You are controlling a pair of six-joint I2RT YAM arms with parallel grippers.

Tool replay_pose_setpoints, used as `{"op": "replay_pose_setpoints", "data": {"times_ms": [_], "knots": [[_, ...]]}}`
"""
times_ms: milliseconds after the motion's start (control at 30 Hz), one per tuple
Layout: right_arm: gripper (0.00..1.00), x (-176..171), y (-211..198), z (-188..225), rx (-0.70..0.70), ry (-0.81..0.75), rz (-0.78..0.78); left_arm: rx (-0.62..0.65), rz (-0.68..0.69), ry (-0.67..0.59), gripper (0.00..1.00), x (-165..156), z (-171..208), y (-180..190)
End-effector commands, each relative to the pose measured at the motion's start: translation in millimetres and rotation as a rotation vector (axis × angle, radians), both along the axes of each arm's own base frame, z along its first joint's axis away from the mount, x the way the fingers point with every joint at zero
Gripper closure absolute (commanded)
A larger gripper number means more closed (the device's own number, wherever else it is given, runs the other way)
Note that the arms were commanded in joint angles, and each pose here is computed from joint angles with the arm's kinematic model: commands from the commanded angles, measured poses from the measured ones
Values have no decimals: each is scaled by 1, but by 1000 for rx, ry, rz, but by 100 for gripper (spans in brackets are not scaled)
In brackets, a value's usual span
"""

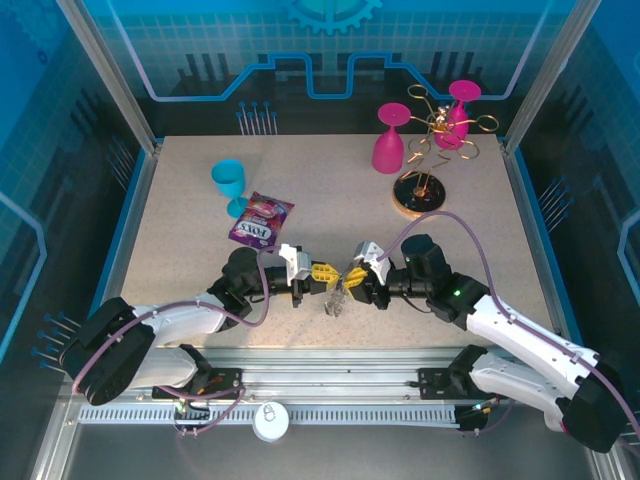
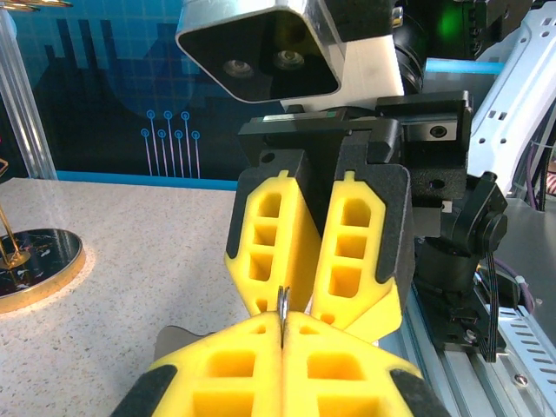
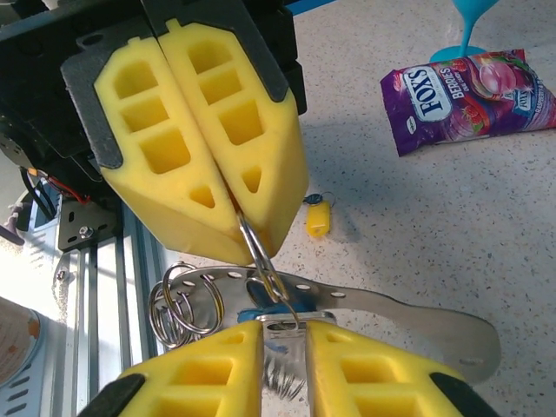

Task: Put the keys on the keyring

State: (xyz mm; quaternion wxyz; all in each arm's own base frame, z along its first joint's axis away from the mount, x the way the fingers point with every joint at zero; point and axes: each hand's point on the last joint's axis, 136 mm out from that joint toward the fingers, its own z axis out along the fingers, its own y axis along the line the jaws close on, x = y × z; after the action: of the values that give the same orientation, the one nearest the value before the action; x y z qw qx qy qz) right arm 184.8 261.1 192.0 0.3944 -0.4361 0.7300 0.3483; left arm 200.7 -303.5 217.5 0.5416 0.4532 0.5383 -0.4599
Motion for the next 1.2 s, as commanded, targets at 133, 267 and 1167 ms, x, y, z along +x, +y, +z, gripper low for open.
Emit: {"op": "replay_pose_setpoints", "data": {"times_ms": [133, 267, 1167], "knots": [[86, 13, 1, 15, 21, -82, -19, -34, -26, -33, 100, -4, 9, 1], [81, 7, 4, 18, 42, -86, 20, -33, -27, -30, 100, -4, 9, 1], [83, -4, 23, 10, 69, -53, 99, -36, -25, -31, 100, -3, 9, 1]]}}
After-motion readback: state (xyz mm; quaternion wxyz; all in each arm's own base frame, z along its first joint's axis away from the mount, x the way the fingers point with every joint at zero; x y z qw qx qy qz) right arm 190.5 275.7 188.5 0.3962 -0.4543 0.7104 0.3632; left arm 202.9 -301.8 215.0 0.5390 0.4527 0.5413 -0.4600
